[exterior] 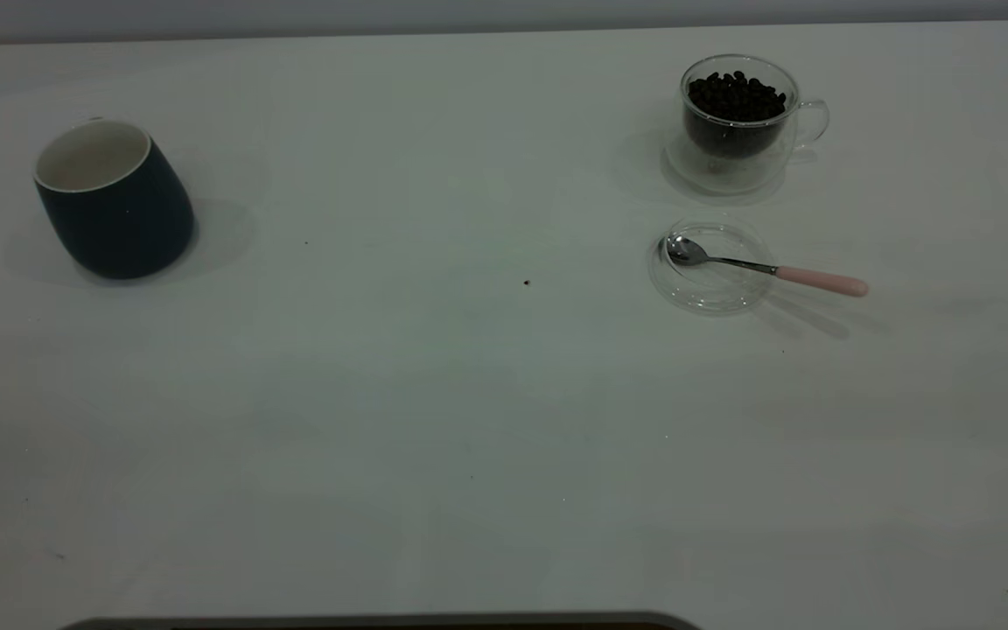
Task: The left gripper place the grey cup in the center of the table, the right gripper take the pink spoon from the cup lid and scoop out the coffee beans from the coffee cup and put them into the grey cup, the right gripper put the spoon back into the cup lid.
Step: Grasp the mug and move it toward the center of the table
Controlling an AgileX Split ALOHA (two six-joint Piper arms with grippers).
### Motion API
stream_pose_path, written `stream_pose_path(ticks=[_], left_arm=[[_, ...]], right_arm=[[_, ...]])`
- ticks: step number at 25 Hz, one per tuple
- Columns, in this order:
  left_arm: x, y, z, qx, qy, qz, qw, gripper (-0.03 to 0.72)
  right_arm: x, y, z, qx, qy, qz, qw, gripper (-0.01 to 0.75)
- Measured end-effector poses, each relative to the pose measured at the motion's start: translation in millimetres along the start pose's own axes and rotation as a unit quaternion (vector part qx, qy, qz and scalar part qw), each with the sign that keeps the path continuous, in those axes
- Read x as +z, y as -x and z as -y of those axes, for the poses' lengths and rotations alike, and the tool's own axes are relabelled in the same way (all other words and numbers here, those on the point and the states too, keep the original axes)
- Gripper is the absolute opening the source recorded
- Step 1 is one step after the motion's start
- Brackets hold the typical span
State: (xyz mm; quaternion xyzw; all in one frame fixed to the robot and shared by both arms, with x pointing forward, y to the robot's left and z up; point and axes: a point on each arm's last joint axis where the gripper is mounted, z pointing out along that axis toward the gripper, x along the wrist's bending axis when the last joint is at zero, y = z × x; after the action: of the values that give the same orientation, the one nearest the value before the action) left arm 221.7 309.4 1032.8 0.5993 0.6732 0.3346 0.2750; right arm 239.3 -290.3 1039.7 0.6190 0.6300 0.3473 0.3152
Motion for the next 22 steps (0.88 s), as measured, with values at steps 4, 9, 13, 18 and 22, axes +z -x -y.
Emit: stream_pose_path(ticks=[4,9,13,18,22], left_arm=[[0.0,0.0,0.0,0.0,0.0,0.0,1.0,0.586],[0.0,0.0,0.0,0.0,0.0,0.0,1.0,0.586],[0.0,0.0,0.0,0.0,0.0,0.0,1.0,0.586],[-1.6,0.3,-17.7,-0.033,-0.006,-0.001,0.999,0.586],[18.7,3.8,-54.5,-0.038,-0.058,-0.005,0.998,0.586]], right_arm=[[0.0,0.0,0.0,0.0,0.0,0.0,1.0,0.556],[0.0,0.0,0.0,0.0,0.0,0.0,1.0,0.556],[0.0,0.0,0.0,0.0,0.0,0.0,1.0,0.556],[0.0,0.0,0.0,0.0,0.0,0.0,1.0,0.556],[0.0,0.0,0.0,0.0,0.0,0.0,1.0,0.556]])
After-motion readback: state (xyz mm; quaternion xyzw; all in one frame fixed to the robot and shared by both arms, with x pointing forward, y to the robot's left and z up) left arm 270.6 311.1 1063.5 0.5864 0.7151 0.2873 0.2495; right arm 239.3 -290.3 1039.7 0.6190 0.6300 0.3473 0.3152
